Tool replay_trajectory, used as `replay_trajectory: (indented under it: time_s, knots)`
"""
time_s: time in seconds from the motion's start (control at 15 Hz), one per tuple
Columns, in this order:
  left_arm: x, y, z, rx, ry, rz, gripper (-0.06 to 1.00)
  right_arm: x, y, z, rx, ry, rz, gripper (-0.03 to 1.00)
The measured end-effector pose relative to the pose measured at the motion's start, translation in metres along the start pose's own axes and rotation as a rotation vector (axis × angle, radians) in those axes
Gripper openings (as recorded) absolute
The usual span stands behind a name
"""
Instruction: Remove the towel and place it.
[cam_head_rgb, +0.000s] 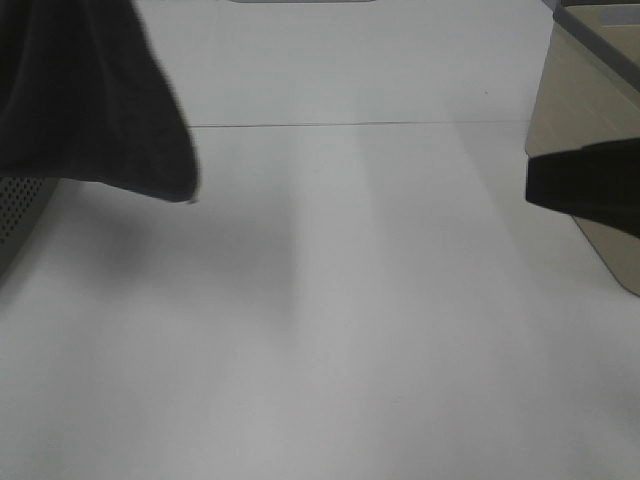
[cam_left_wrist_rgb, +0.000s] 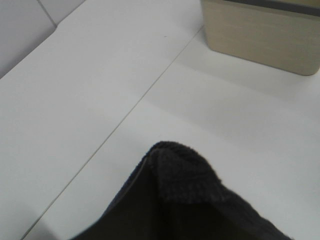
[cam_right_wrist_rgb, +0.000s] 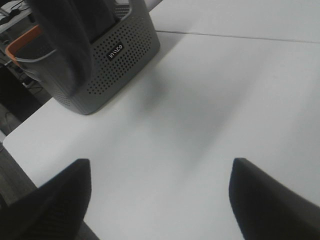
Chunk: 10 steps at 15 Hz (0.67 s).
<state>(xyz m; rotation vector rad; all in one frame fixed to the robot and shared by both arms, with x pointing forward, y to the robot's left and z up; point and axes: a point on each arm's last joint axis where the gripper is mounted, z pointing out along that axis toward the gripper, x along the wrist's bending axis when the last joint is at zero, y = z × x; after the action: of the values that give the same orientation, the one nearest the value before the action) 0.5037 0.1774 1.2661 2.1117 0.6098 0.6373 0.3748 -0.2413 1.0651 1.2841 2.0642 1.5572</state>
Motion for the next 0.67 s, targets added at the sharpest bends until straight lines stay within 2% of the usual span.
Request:
replay_trajectory:
  time_s: [0.2, 0.33, 0.4, 0.47, 0.67]
  knots:
    - [-0.024, 0.013, 0.035, -0.031, -0.084, 0.028, 0.0, -0.02, 0.023, 0.034, -0.012, 0.134, -0.041, 0.75]
    - [-0.033, 0.018, 0.05, -0.048, -0.108, 0.041, 0.0, -0.027, 0.027, 0.053, 0.003, 0.181, -0.037, 0.75]
    - [-0.037, 0.02, 0.059, -0.061, -0.112, 0.044, 0.0, -0.025, 0.026, 0.065, 0.035, 0.212, -0.054, 0.75]
    - [-0.044, 0.023, 0.071, -0.077, -0.124, 0.046, 0.0, -0.013, 0.018, 0.094, 0.114, 0.237, -0.091, 0.75]
    - [-0.048, 0.028, 0.074, -0.105, -0.125, 0.037, 0.0, 0.0, 0.011, 0.124, 0.18, 0.251, -0.11, 0.75]
